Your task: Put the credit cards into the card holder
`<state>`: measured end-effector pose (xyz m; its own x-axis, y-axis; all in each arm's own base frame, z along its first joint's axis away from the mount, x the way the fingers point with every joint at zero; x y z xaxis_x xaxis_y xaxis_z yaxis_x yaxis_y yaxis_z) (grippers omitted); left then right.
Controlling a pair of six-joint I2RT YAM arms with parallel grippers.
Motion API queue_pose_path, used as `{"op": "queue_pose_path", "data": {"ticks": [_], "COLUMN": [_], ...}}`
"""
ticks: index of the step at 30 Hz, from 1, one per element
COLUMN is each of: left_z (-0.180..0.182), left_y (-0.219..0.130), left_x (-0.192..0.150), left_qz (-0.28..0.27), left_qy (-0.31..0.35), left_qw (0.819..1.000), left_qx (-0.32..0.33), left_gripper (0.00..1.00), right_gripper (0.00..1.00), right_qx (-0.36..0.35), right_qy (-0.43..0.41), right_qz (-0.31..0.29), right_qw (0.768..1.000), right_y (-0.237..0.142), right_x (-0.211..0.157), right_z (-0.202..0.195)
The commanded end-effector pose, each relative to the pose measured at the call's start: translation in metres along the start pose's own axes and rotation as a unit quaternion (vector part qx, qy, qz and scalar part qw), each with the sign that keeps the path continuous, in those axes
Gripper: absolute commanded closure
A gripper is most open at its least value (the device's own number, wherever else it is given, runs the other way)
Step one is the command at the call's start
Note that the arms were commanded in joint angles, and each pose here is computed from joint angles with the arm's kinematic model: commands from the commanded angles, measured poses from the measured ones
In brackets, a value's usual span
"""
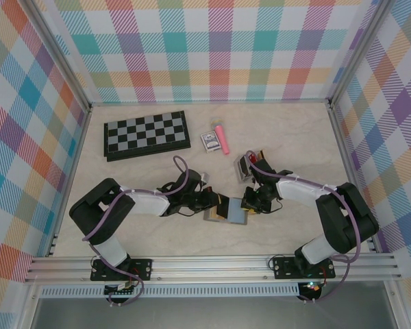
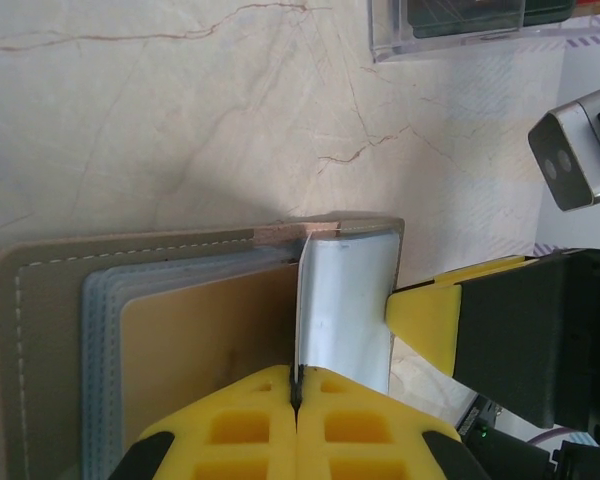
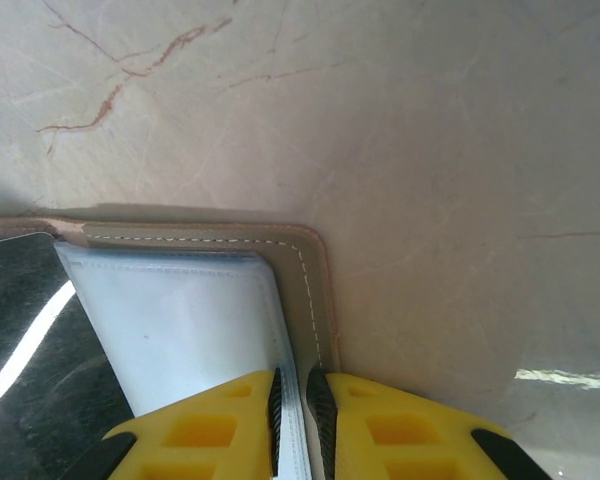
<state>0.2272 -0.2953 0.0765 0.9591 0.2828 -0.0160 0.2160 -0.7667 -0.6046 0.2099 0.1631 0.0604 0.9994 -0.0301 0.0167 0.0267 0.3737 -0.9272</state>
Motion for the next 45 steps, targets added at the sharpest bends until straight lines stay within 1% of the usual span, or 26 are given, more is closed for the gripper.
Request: {"op": "queue_pose_path", "data": {"ticks": [1,9,18,30,38,45], "left_z": [-0.007,-0.017,-0.022,-0.006,0.006,0.001], "left_y": [0.0,-0.003,-0.01,0.004,0.01,0.015], "left_x": [-0.01,-0.011,-0.01,-0.011,-0.015,-0.013], "left_qz": [0.005,0.01,0.004,0.009,0.004,-0.01], "left_qy": [-0.004,-0.007,0.009,0.002,0.015,0.015], "left_qw": [1.0,0.999,1.0,1.0,0.999,0.999], "left_qx": [-0.01,-0.032,-0.017,0.002,0.036,0.038], "left_gripper": [1.0,1.0,1.0,1.0,1.0,1.0], "right_gripper": [0.8,0.8,0.8,0.79,0.79,0.79], "right_qx": [-0.049,-0.056,-0.062,-0.062,-0.058,-0.052], "right_qy": [0.009,0.009,0.01,0.009,0.011,0.012], "right_qz": [0.027,0.031,0.028,0.028,0.027,0.028], "right_qw": [0.998,0.998,0.998,0.998,0.998,0.998], "right_y": [0.02,0.022,0.022,0.021,0.021,0.021], "right_x": [-0.012,-0.013,-0.012,-0.011,-0.011,-0.011], "right_z": [-0.022,-0.024,-0.026,-0.025,-0.024,-0.023]}}
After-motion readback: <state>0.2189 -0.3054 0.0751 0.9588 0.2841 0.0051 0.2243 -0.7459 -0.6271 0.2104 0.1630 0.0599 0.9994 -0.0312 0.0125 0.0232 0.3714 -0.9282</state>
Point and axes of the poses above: each hand's point on the last joint's axis, 136 mm out from that joint toward the fingers, its own y axis out along the fingers, its own z axis along the line the jaws close on, x = y × z, the point moved 5 cm from there along -y, back along the fingers, and after that the axes turned 12 degrees about -y, right-handed, at the moved point
